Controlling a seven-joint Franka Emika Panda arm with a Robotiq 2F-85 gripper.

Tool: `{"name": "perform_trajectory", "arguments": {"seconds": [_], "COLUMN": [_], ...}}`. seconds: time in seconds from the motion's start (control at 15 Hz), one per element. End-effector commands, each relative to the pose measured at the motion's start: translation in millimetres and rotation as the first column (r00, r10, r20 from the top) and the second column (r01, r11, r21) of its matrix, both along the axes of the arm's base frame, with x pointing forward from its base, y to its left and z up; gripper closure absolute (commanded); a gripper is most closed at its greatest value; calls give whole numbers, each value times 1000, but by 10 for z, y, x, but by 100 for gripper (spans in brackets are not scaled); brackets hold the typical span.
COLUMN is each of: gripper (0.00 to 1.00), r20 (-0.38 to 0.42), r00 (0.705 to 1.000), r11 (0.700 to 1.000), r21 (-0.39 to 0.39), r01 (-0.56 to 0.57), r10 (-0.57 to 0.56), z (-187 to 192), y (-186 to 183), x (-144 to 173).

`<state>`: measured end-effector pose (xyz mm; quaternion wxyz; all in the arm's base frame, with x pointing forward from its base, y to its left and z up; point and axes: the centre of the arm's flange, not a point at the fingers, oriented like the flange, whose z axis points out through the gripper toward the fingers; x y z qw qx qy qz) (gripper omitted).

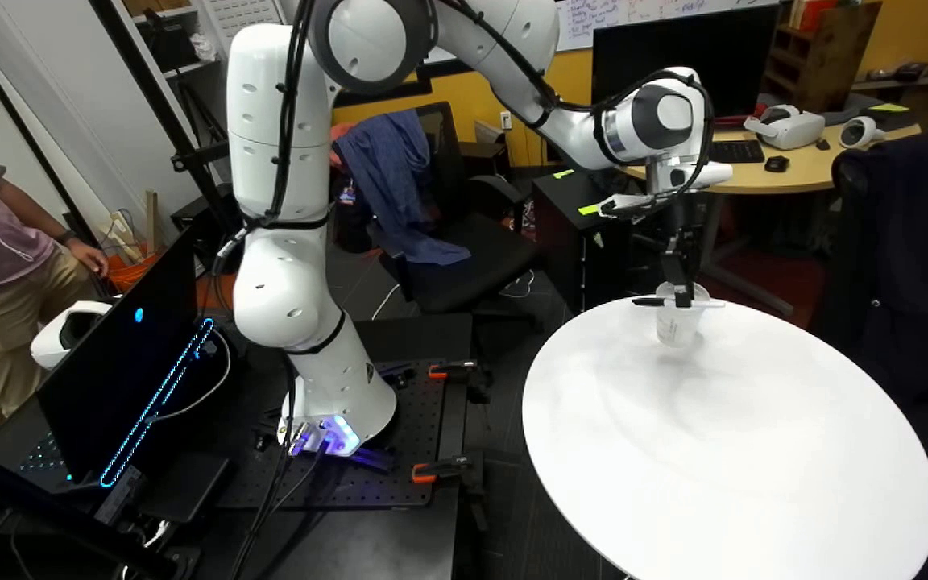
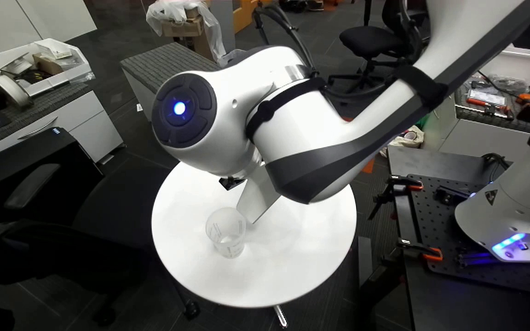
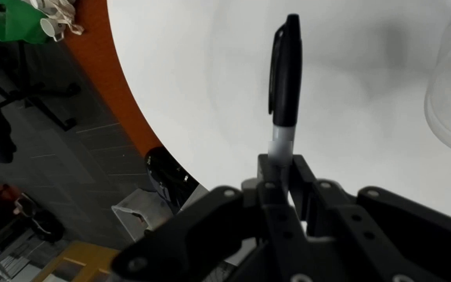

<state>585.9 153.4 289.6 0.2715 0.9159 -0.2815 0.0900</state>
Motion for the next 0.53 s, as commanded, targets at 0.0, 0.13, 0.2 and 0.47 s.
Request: {"name": "perform_trajectory", "arguments": {"seconds": [0.0, 0.13, 0.2, 0.47], "gripper": [97, 97, 97, 97], "r20": [55, 94, 111, 183], "r00": [998, 995, 994, 982], "r11": [997, 996, 996, 993], "r21": [-72, -86, -89, -110], "r01": [12, -5, -12, -30], "r10": [-8, 13, 22, 50], "z": [68, 56, 50, -71], "y": [226, 338, 389, 548], "x": [113, 115, 116, 157]}}
